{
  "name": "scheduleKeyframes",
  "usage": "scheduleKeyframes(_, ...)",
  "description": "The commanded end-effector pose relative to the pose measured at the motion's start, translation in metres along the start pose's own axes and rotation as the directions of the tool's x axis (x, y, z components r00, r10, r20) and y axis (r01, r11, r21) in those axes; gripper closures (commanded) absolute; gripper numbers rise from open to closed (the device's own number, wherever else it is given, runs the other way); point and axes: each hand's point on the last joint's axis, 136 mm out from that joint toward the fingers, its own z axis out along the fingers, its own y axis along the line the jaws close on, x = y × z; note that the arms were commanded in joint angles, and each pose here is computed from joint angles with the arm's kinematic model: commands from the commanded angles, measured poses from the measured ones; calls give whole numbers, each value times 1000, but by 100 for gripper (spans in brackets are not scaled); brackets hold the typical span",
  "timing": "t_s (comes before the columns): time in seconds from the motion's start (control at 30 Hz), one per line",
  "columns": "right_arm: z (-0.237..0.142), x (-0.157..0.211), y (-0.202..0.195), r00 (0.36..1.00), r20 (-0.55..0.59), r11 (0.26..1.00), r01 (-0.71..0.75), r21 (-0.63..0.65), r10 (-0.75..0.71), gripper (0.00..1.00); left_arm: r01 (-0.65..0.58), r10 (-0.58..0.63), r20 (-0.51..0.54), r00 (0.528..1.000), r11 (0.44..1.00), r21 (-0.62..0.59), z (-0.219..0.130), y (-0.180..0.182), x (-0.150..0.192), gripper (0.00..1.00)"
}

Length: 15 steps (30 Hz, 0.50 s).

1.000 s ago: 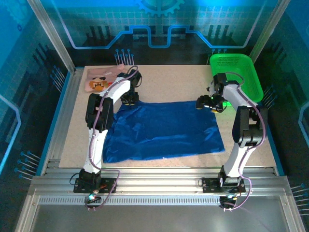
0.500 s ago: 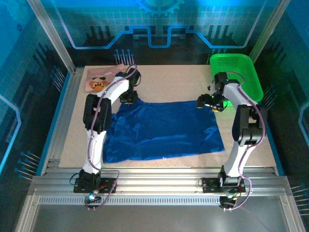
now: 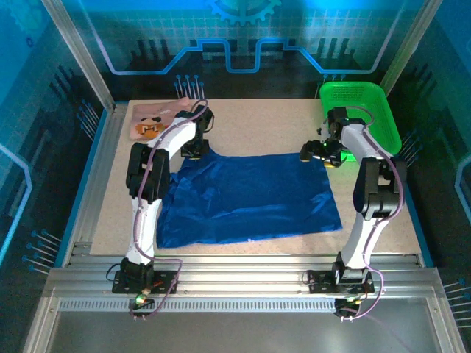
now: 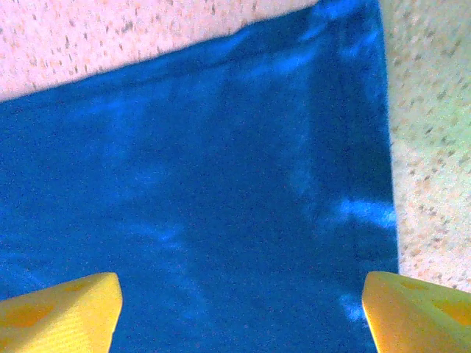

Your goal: Fold and stack the t-shirts

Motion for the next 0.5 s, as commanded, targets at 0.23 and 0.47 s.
scheduleKeyframes(0.23,14,-51,-14,995,33,992,-97,80,95,18,33,-47,188,981,996,78,-85,20,-31,100)
scheduleKeyframes(0.47,32,-60,-26,994,12,966,-107,237,107,23,71,-98,226,969,990,124,-106,35,-35,100)
